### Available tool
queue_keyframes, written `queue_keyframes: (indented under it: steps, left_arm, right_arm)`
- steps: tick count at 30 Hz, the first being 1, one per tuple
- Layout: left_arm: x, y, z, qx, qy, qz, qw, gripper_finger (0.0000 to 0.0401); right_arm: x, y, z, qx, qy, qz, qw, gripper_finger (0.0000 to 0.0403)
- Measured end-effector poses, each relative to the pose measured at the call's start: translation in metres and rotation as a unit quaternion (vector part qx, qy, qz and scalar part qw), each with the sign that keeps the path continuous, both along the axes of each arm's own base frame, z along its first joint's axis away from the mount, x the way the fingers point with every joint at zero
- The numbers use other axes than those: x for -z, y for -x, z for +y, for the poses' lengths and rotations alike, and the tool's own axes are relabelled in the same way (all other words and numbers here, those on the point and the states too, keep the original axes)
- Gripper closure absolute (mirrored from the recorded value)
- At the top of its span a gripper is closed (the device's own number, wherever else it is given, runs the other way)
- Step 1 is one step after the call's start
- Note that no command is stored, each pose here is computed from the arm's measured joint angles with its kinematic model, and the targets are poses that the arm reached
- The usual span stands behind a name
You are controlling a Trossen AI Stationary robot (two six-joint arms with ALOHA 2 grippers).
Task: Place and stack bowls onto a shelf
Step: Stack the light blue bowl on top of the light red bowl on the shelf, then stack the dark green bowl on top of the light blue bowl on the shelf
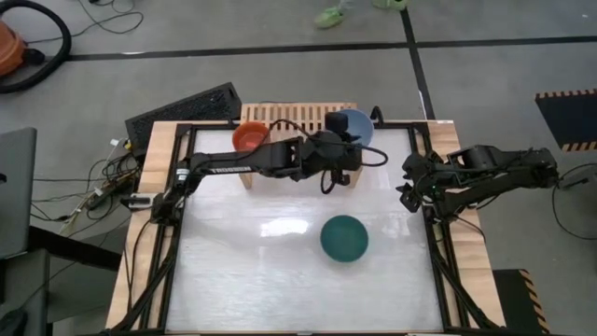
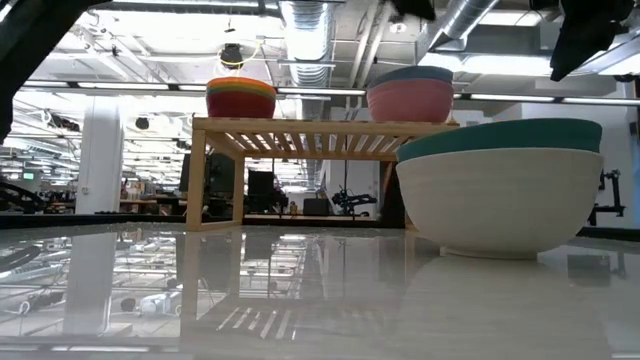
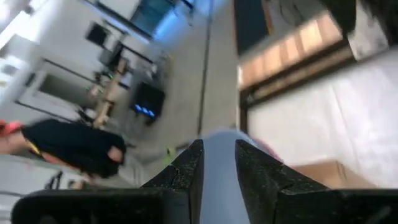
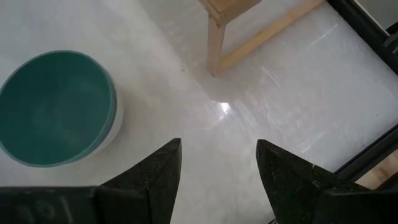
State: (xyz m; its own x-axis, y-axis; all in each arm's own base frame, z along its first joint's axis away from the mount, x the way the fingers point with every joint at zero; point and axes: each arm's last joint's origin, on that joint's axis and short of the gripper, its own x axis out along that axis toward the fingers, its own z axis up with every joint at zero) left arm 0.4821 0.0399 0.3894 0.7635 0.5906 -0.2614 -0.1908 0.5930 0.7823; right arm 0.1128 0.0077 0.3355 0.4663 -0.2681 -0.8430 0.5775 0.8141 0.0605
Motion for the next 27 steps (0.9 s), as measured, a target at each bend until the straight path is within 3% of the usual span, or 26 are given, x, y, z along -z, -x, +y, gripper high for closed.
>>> queue_keyframes:
  steps: [6,11,17,20,24,27]
  left_arm:
    - [0.022,-0.009,0.007,-0.009,-0.001,0.040,0.999,0.0329]
    - [0.015,-0.006,0.005,0.009,0.007,0.027,1.000,0.0329]
    - [0.030,-0.007,0.009,0.030,0.032,0.066,0.997,0.0329]
    - [0.028,-0.005,0.009,0.043,0.048,0.064,0.996,0.0329]
    - [0.027,-0.004,0.012,0.017,0.029,0.068,0.997,0.0329]
    - [0.008,-0.002,-0.001,0.021,0.041,0.032,0.998,0.0329]
  right_arm:
    - [0.000,0.000,0.000,0.003,-0.002,-0.001,1.000,0.0168]
    - [0.000,0.000,0.000,0.001,-0.001,0.000,1.000,0.0168]
    - [0.000,0.000,0.000,0.001,-0.001,0.000,1.000,0.0168]
    - [0.000,0.000,0.000,0.001,-0.001,0.000,1.000,0.0168]
    - [0.000,0.000,0.000,0.001,-0.001,0.000,1.000,0.0168]
    - [0.000,0.000,0.000,0.000,0.000,0.000,1.000,0.0168]
